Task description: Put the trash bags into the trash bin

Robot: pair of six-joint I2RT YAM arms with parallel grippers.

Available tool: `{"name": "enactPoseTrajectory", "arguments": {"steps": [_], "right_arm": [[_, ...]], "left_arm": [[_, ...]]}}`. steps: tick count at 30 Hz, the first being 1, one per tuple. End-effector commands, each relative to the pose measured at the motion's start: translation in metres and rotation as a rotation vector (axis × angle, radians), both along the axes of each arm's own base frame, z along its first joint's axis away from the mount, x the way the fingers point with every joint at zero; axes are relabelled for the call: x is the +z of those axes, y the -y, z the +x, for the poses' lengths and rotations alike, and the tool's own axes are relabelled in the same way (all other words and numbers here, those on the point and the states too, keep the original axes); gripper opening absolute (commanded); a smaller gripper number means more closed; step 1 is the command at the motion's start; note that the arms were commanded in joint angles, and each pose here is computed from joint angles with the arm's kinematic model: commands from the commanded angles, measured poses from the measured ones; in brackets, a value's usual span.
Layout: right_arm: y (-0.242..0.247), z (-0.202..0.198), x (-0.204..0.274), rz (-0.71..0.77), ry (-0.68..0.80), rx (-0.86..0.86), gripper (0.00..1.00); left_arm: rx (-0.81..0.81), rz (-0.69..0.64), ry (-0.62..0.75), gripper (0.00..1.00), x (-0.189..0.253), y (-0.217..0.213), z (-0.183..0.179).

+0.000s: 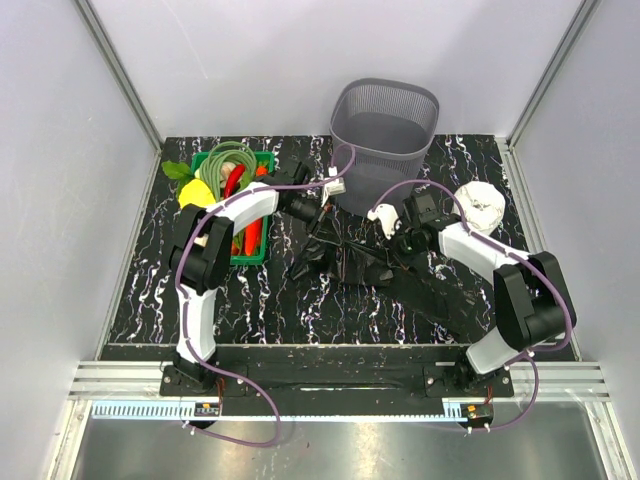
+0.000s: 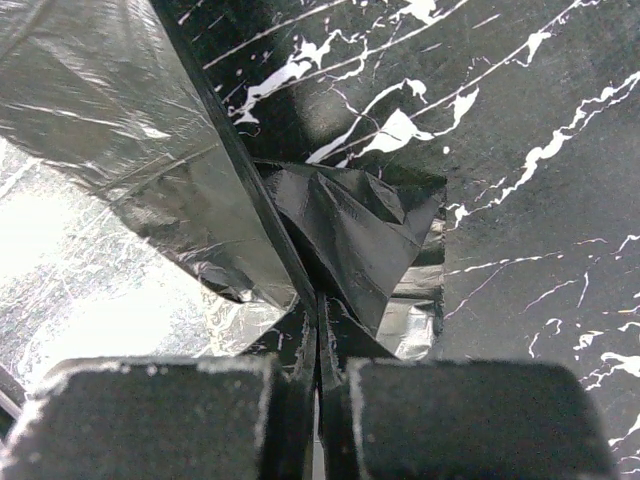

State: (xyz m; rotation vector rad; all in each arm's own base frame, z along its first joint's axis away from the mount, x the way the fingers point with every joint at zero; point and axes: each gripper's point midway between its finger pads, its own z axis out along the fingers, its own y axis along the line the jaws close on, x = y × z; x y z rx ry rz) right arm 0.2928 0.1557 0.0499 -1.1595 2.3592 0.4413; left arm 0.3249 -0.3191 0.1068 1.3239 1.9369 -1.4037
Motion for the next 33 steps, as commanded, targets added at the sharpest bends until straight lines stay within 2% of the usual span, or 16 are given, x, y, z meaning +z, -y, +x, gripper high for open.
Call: {"name": "enactPoseTrajectory", "arguments": {"steps": [1, 6, 10, 15, 17, 22, 25, 26, 27, 33], "right_arm": [[0.064, -0.039, -0.035, -0.225, -0.199, -0.128, 0.00], [0.065, -0.038, -0.037, -0.228, -0.211, -0.143, 0.00], [0.055, -0.037, -0.027, -0.171, -0.202, -0.121, 0.00], [0.038, -0.033, -0.005, -0.091, -0.184, -0.085, 0.30], [0.033, -0.030, 0.001, -0.079, -0.169, -0.069, 0.50], [0.018, -0.017, 0.022, -0.029, -0.108, -0.036, 0.68], [0.008, -0.005, 0.038, 0.010, -0.063, -0.022, 0.75], [0.005, 0.000, 0.043, 0.022, -0.048, -0.019, 0.82], [0.001, 0.004, 0.048, 0.033, -0.037, -0.014, 0.94], [-0.020, 0.021, 0.061, 0.078, -0.003, 0.049, 1.00]], "left_arm": [[0.127, 0.008, 0.138, 0.00, 0.031, -0.042, 0.039], [0.133, 0.017, 0.140, 0.00, 0.027, -0.048, 0.033], [0.122, 0.025, 0.139, 0.00, 0.021, -0.048, 0.030], [0.082, 0.053, 0.148, 0.00, 0.014, -0.034, 0.019], [0.066, 0.053, 0.155, 0.00, 0.015, -0.027, 0.017], [0.020, 0.055, 0.150, 0.00, 0.013, -0.013, 0.009], [-0.012, 0.054, 0.147, 0.00, 0.012, -0.005, 0.000], [-0.021, 0.056, 0.142, 0.00, 0.012, -0.003, -0.004], [-0.036, 0.051, 0.145, 0.00, 0.013, 0.000, -0.007], [-0.093, 0.034, 0.128, 0.00, 0.020, 0.009, -0.024]]}}
